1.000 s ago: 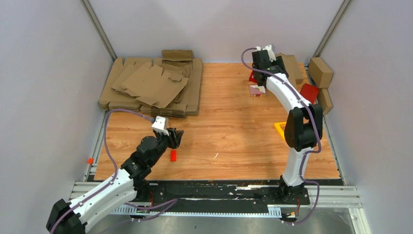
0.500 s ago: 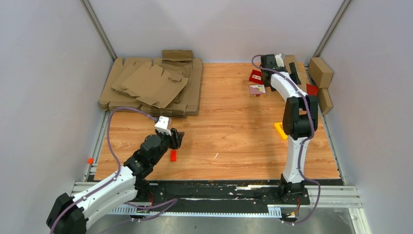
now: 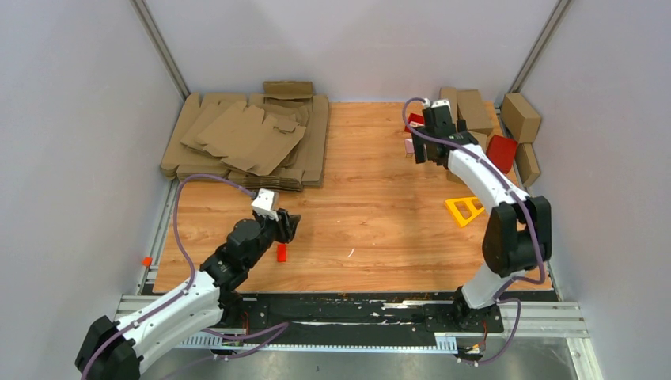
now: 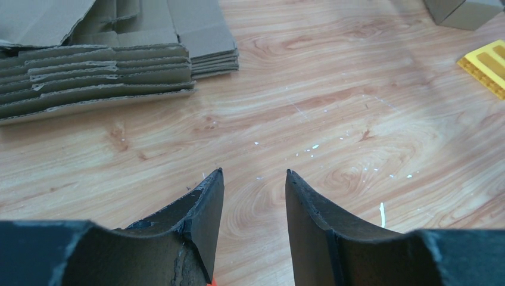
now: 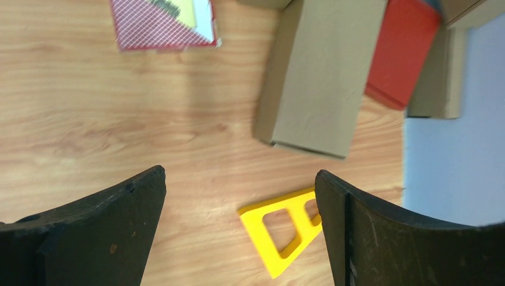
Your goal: Fold the paper box
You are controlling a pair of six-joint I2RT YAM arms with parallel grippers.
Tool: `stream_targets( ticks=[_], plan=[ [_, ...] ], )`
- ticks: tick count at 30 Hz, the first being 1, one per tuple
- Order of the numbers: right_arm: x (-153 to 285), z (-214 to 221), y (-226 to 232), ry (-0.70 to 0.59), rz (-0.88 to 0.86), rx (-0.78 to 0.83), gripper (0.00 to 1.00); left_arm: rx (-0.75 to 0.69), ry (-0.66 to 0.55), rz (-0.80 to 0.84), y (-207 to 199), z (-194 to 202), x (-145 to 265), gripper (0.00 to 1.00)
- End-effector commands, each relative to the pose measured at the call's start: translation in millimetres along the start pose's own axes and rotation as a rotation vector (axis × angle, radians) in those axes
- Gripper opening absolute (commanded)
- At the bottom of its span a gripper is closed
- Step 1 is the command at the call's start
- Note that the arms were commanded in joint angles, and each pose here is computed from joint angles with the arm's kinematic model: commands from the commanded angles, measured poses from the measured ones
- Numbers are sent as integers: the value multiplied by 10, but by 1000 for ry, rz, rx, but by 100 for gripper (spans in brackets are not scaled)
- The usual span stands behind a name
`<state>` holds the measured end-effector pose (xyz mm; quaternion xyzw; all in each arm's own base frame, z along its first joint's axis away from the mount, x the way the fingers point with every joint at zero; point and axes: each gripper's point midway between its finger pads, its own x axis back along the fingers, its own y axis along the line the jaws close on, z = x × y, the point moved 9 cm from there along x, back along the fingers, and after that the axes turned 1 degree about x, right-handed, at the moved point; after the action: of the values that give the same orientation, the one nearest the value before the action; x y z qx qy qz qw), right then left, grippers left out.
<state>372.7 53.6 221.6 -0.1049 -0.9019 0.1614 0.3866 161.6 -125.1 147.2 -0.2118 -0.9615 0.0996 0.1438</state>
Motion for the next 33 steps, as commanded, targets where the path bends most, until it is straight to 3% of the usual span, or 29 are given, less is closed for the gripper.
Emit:
stream_targets(
  ticks=[1, 8, 13, 15, 17, 21, 25, 33],
  plan=[
    [175, 44, 109, -119, -213, -184, 94, 21, -55, 27, -33, -85, 19, 50],
    [370, 229, 169, -119, -341, -267, 78, 20, -58, 40, -44, -83, 13, 52],
    [451, 505, 339, -136, -532, -316, 67, 2, -44, 16, -6, -39, 21, 76],
    [498, 633, 378, -180, -596, -322, 78, 3, -46, 15, 8, -13, 31, 92],
    [547, 759, 337, -243, -589, -307, 99, 0, -61, 15, 17, -13, 44, 99],
    [622, 1004, 220, -358, -513, -323, 100, -13, -114, -17, 79, 0, 66, 100],
    [744, 904, 141, -499, -494, -444, 100, -25, -168, -24, 115, 38, 36, 100],
    [727, 874, 163, -424, -462, -676, 100, 44, -133, -60, 5, -135, -165, 100]
  ],
)
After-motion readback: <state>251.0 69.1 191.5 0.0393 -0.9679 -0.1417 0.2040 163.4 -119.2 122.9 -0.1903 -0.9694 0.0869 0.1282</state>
